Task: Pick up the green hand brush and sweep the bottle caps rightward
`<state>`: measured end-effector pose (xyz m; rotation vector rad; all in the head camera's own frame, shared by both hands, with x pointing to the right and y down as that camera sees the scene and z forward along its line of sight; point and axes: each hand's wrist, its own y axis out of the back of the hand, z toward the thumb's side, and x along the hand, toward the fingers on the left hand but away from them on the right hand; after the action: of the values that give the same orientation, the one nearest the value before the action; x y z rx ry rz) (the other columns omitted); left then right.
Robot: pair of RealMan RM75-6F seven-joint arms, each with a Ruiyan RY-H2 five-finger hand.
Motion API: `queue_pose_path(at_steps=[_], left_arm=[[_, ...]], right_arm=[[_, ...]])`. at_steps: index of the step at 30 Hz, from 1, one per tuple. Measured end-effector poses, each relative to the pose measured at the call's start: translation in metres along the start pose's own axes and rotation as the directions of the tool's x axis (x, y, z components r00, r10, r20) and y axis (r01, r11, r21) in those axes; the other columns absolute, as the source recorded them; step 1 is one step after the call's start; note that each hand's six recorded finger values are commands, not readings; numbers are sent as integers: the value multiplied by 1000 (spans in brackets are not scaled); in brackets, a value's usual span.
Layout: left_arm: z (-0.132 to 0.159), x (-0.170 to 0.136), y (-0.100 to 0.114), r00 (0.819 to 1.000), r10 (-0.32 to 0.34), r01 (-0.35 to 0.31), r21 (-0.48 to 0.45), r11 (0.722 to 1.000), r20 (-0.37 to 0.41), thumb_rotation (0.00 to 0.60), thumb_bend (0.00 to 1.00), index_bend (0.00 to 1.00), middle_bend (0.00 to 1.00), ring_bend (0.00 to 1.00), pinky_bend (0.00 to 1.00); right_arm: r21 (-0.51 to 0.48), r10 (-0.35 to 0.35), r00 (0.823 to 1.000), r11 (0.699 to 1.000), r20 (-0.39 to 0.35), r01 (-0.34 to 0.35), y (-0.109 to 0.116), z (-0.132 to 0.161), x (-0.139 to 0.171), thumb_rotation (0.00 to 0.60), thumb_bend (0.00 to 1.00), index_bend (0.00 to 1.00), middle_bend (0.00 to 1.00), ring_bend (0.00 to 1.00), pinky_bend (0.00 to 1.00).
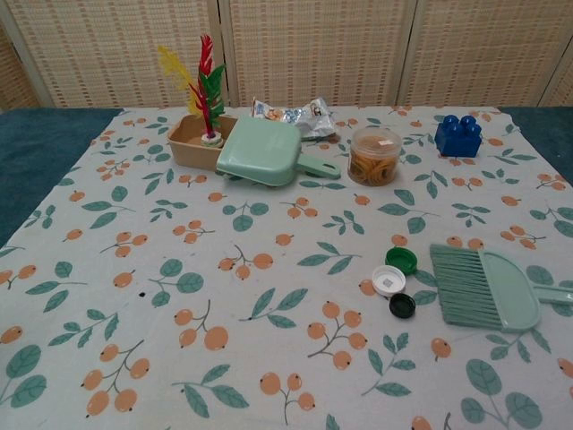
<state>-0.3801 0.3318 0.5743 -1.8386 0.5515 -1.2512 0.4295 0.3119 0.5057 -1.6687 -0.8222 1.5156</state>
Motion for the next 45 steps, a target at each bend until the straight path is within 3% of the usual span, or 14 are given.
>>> queue_pose_path(at_steps=[9,14,21,24,29,37,45], left_arm=[[0,2,1,1000,-2,2,-13,1000,-2,600,346,0,0,0,129],[0,6,1,1000,-5,5,-28,1000,7,599,346,0,0,0,130],[-3,9,0,1000,-16,17,-38,999,11,600,346,0,0,0,130],[-3,9,1,1000,-17,18,-42,999,9,599,346,0,0,0,130],[-5,8,2,1000,-15,16,-49,999,4,598,347,0,0,0,130],[-5,9,2,1000,-17,17,-63,998,12,600,346,0,0,0,129],[-7,9,2,1000,-19,19,-63,998,10,598,347,0,0,0,130]], right_arm=[[4,-3,1000,1000,-4,3,-4,7,-8,600,163,0,0,0,0],[25,-20,1000,999,-13,21,2,22,-28,600,164,39,7,0,0],[164,41,999,986,-18,-37,-3,47,-70,600,167,150,112,0,0],[237,62,998,970,8,-62,-13,57,-90,600,176,176,138,0,0],[250,115,992,960,55,-125,-44,73,-117,600,193,224,176,0,0],[331,164,981,924,103,-189,-91,74,-141,600,226,285,217,0,0],[368,158,981,910,116,-190,-108,85,-159,600,271,330,244,9,0]])
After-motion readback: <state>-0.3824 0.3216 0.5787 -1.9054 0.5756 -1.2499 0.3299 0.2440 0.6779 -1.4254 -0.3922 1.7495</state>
